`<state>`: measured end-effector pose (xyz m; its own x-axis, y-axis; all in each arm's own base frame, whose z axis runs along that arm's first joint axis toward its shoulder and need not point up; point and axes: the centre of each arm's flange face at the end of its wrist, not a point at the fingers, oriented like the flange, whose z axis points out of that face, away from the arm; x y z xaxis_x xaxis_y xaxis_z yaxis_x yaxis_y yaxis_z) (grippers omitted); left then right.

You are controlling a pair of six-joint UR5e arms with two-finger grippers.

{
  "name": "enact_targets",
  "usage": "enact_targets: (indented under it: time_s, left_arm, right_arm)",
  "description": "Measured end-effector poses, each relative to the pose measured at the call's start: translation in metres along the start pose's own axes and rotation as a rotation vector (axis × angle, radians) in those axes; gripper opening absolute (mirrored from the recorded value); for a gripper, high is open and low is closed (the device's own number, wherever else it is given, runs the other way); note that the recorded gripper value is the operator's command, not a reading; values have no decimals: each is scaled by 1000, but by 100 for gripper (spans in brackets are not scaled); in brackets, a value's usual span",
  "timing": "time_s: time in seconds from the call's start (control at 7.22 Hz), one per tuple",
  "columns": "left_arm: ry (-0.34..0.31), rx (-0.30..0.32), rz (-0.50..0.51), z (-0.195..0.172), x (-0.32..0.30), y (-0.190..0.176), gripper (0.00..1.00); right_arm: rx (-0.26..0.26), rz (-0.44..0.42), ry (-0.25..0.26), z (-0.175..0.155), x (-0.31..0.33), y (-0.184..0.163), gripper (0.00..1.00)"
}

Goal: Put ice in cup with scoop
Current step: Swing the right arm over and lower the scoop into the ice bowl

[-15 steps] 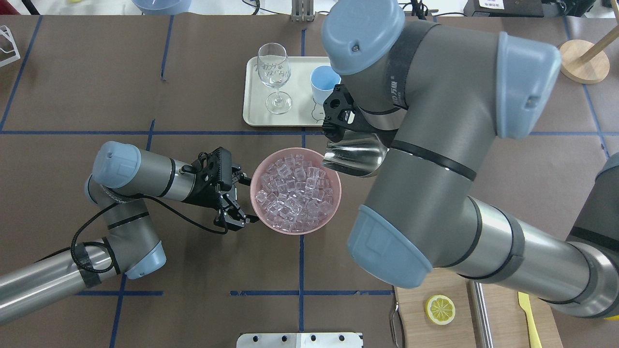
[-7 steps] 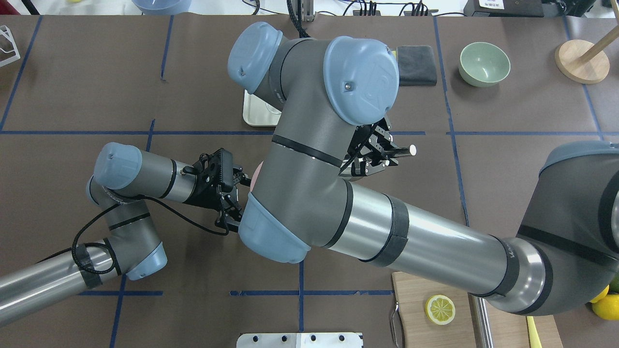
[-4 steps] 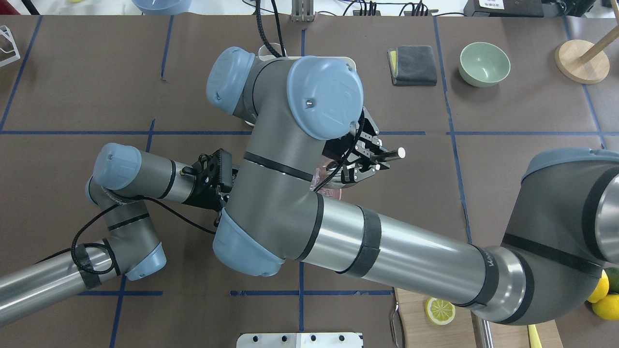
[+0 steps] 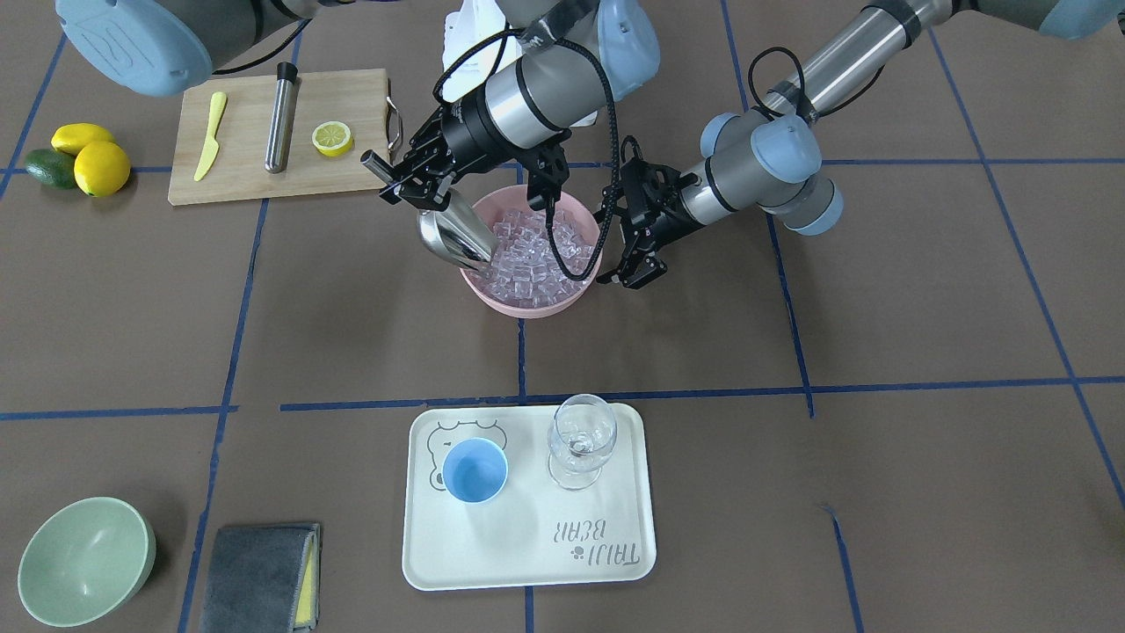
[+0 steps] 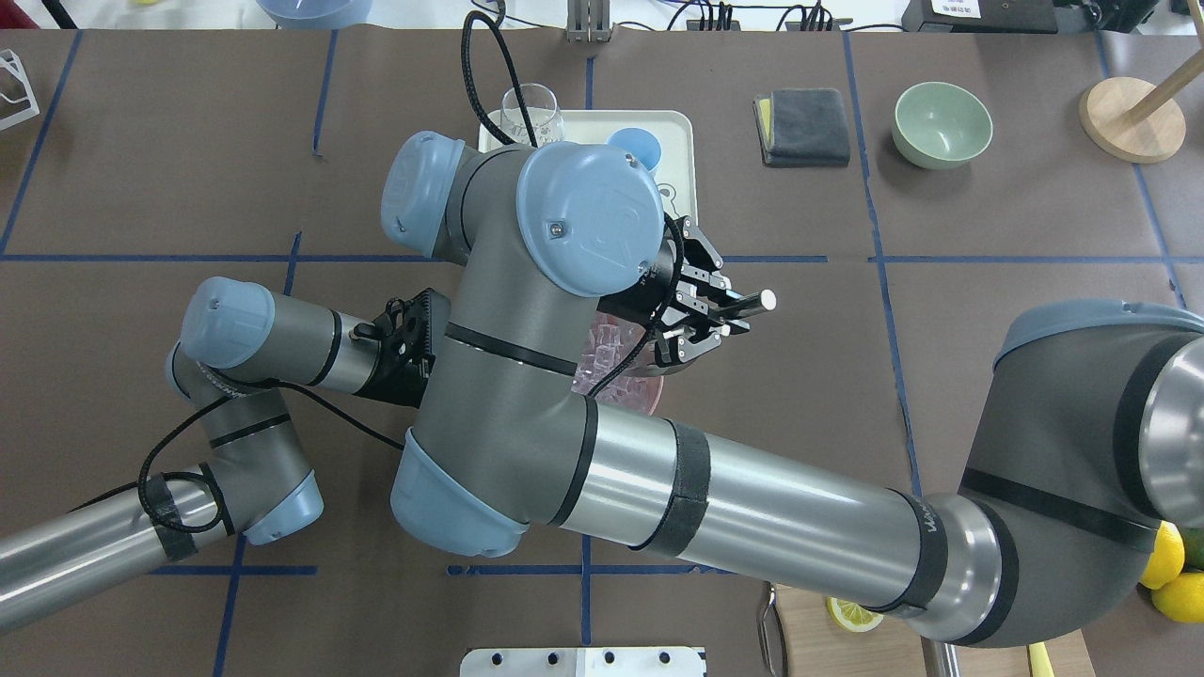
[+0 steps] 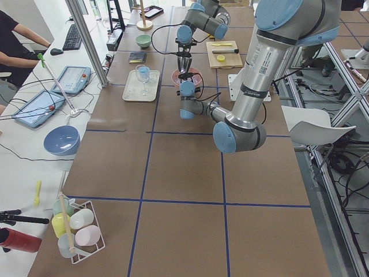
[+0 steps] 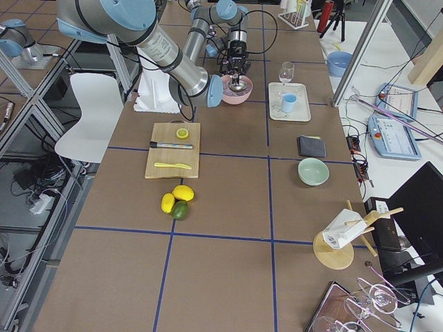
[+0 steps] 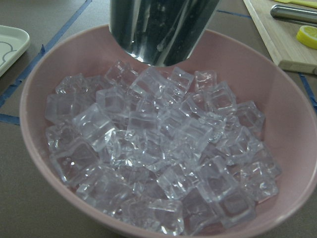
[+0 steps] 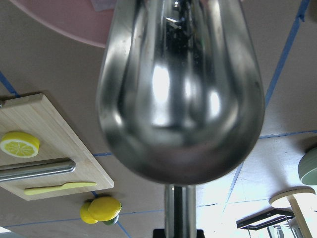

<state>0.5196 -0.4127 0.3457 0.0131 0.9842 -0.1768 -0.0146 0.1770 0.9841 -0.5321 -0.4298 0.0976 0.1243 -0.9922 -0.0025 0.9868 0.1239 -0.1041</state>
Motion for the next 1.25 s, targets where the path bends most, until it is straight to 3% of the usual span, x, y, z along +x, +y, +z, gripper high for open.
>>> enact_targets:
  time_s: [0.69, 0.83, 1.25]
  left_arm:
    - [-1, 2, 1, 0, 0, -1, 100]
    - [-1, 2, 1, 0, 0, -1, 100]
    - [-1, 1, 3, 0, 0, -1, 100]
  right_arm:
    - [-22, -40, 24, 12, -19, -16, 0]
    - [-12, -42, 28, 17, -20, -19, 0]
    - [88, -33, 56, 41, -21, -25, 0]
